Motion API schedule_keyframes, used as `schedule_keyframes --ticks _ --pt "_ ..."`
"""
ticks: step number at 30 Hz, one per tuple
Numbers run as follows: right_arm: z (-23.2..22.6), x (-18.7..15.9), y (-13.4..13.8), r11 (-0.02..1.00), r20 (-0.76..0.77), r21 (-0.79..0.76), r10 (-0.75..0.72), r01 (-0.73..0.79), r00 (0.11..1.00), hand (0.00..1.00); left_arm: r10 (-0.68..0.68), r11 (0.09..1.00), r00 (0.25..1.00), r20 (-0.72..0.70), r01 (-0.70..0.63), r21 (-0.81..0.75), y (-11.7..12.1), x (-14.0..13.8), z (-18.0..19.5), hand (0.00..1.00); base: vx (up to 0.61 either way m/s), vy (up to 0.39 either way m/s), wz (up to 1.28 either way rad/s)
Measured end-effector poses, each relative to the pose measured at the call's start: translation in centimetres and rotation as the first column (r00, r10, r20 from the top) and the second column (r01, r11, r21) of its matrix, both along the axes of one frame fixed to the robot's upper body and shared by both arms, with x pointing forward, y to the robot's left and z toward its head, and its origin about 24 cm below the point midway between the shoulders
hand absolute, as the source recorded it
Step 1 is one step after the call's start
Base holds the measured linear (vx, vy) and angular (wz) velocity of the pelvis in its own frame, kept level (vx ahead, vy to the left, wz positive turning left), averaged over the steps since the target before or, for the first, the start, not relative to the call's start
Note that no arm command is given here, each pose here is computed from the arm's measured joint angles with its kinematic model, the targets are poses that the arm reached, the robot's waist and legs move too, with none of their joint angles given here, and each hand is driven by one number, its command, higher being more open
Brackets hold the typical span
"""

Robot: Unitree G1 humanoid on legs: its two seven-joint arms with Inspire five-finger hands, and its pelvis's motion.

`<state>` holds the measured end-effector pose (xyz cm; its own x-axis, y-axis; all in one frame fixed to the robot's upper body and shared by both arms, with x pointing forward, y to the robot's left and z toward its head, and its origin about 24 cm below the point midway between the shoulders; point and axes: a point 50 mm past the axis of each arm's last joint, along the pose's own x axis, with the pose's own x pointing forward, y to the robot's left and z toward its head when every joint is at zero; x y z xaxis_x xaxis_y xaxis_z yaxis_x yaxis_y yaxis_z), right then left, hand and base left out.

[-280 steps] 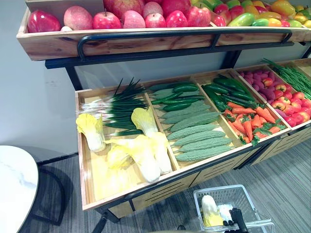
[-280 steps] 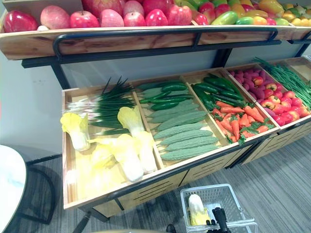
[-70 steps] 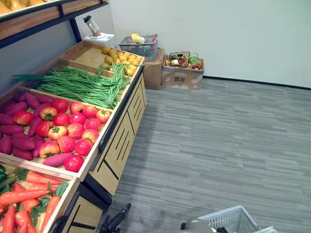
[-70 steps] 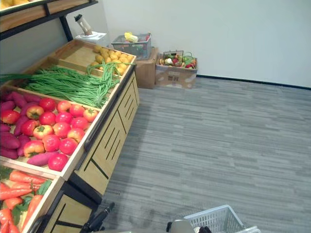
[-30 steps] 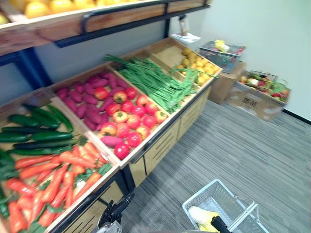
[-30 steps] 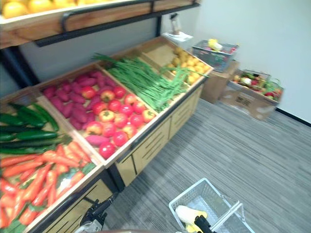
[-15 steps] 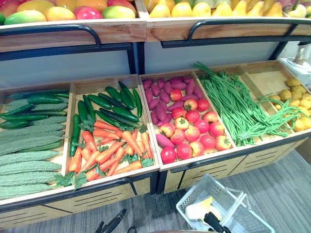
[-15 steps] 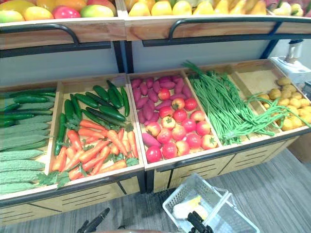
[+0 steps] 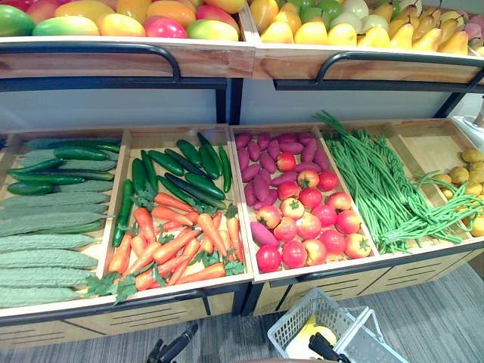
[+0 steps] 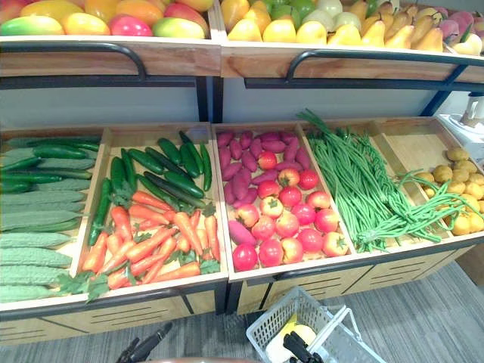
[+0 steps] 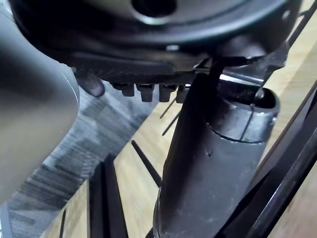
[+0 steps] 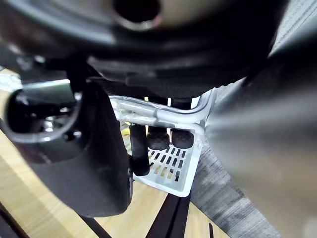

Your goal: Pick vegetable in the basket

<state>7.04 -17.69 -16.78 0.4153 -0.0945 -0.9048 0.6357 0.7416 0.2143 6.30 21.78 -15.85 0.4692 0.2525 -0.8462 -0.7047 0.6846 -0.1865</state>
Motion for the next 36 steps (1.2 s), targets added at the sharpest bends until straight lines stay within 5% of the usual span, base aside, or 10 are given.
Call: schedule_keyframes --ticks 8,19,23,29,36 --pt "0.0 -1.5 -1.0 0.996 -0.033 -0.024 -0.087 0.086 0.996 0.0 -0.072 0.997 0.996 -0.045 0.071 -0.021 -0.4 -0.2 -0.2 1.0 -0.13 0.067 0.75" --pt "-0.1 -1.9 -1.0 0.995 -0.038 -0.029 -0.097 0.096 0.995 0.0 0.043 0.999 0.997 -0.066 -0.043 -0.002 0.1 -0.8 -0.2 1.0 0.03 0.066 0.05" --pt "-0.2 -2.0 -0.9 0.995 -0.047 -0.026 -0.097 0.096 0.994 0.0 0.177 0.984 0.983 -0.045 -0.178 -0.006 0.3 -1.5 -0.3 1.0 0.02 -0.023 -0.03" --pt "-0.3 -2.6 -1.0 0.996 -0.075 -0.019 -0.094 0.093 0.993 0.0 0.615 0.786 0.786 0.068 -0.618 0.036 0.8 -3.3 0.1 1.0 0.0 -0.047 0.03" --pt "-0.3 -2.6 -0.9 0.996 -0.077 -0.013 -0.094 0.093 0.993 0.0 0.79 0.517 0.548 0.275 -0.836 0.183 3.0 -4.6 2.1 1.0 0.0 0.0 0.0"
